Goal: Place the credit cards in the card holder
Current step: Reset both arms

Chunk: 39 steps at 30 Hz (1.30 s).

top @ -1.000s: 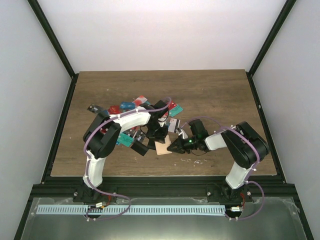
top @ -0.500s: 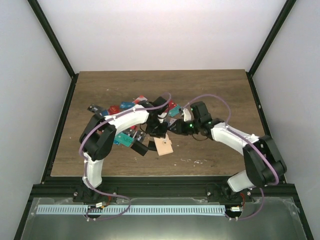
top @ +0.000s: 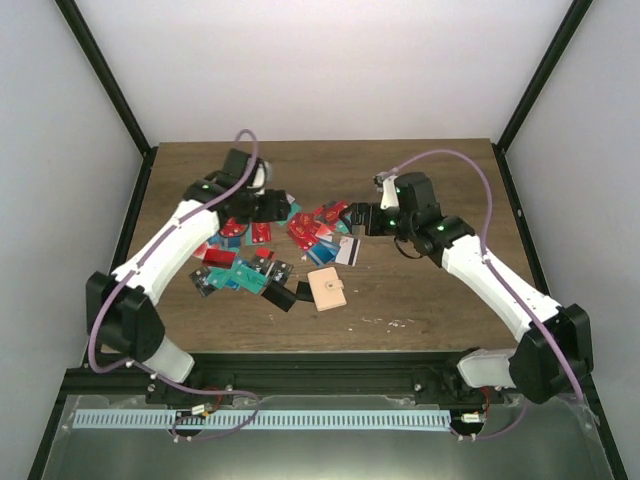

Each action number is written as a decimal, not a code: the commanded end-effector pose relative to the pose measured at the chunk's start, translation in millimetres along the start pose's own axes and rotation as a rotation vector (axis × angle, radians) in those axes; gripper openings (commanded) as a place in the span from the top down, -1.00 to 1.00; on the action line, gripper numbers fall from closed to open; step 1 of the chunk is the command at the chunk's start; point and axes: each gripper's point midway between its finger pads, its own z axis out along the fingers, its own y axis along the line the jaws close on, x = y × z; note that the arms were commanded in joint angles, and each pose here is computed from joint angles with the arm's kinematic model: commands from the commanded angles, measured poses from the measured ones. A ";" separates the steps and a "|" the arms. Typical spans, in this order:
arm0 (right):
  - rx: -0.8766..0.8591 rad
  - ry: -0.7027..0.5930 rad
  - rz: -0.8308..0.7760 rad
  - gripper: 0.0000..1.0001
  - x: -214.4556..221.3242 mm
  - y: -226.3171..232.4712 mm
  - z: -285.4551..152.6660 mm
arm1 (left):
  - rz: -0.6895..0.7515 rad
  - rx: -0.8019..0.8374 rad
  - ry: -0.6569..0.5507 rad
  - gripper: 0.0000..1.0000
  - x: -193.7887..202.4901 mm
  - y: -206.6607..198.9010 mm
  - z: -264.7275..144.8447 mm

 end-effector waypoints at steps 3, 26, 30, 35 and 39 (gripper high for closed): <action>0.221 -0.214 -0.072 -1.00 -51.2 -21.5 -37.6 | 0.033 -0.203 -0.238 -0.70 -33.5 66.9 -33.6; 0.677 -0.739 -0.208 -1.00 -1.0 -175.5 -97.6 | 0.141 -0.464 -0.942 -0.66 3.1 213.9 -67.2; 0.684 -0.742 -0.289 -1.00 9.3 -182.4 -90.1 | 0.144 -0.416 -0.967 -0.66 -3.1 218.3 -55.4; 0.638 -0.761 -0.328 -1.00 12.1 -192.7 -79.1 | 0.163 -0.435 -0.952 -0.68 -11.6 227.7 -38.5; 0.557 -0.780 -0.381 -1.00 -2.2 -193.6 -73.3 | 0.150 -0.443 -0.967 -0.69 -7.3 238.2 -28.1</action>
